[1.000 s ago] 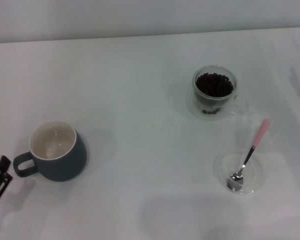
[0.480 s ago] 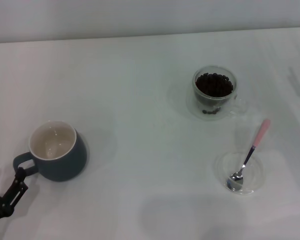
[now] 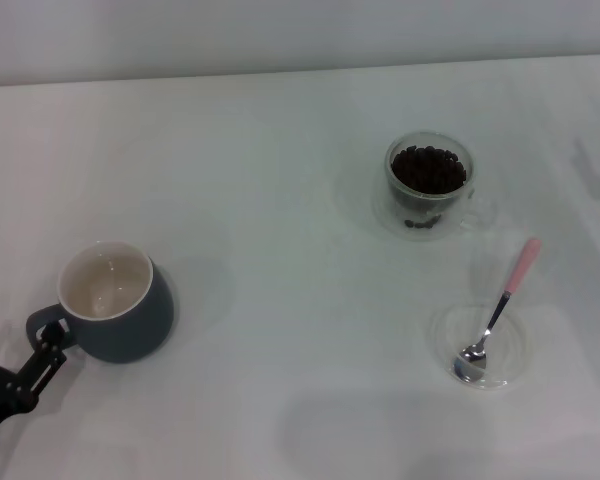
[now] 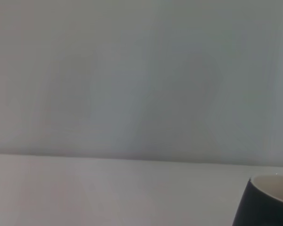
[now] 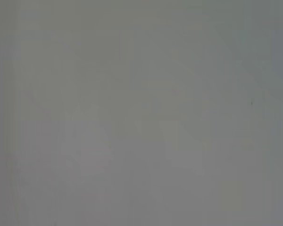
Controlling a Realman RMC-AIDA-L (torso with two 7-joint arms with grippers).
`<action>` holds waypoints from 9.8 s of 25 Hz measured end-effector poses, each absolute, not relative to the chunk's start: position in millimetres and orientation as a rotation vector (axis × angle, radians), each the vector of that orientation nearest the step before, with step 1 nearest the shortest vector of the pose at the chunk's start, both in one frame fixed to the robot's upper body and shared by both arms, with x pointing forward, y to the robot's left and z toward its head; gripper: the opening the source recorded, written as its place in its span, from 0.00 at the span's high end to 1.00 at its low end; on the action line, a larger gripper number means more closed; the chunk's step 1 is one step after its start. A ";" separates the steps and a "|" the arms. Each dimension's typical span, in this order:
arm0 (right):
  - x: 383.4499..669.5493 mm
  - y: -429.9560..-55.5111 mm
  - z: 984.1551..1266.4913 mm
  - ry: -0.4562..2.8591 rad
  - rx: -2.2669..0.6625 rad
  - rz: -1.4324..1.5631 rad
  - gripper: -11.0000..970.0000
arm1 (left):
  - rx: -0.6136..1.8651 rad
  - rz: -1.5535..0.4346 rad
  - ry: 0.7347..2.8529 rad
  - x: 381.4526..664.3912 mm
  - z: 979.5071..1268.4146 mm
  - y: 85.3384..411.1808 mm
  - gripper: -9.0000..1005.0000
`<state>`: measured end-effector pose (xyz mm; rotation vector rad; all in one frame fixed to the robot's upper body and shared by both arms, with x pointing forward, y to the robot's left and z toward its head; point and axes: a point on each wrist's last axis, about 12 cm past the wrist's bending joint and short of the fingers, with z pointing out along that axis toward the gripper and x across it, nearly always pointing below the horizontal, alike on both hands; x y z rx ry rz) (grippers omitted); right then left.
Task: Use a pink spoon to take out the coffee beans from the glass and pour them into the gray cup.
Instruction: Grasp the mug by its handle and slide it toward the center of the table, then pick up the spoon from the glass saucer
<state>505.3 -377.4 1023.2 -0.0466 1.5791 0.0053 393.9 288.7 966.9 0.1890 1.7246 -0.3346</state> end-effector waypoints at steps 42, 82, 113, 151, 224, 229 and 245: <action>498.1 -384.0 1021.8 1.577 -0.024 -0.018 0.23 | 0.208 -0.364 1.740 397.7 965.4 280.5 0.70; 504.1 -375.1 1022.3 1.573 -0.034 0.012 0.23 | 0.480 -0.547 1.711 474.3 984.6 220.0 0.81; 506.2 -372.8 1023.0 1.574 -0.060 0.017 0.23 | 0.674 -0.603 1.717 481.0 984.9 195.1 0.76; 456.2 -404.6 1014.0 1.605 0.014 0.021 0.23 | 0.499 -0.566 1.704 435.1 974.8 234.3 0.36; 471.8 -371.4 1016.3 2.168 0.340 1.159 0.36 | 0.173 -0.253 1.462 435.6 1005.5 313.9 0.37; 471.5 -369.5 1015.5 2.168 0.341 1.164 0.40 | 0.172 -0.251 1.467 434.9 1004.9 314.4 0.38; 475.3 -368.0 1014.1 2.172 0.348 1.143 0.56 | 0.175 -0.254 1.460 434.3 1005.6 314.1 0.38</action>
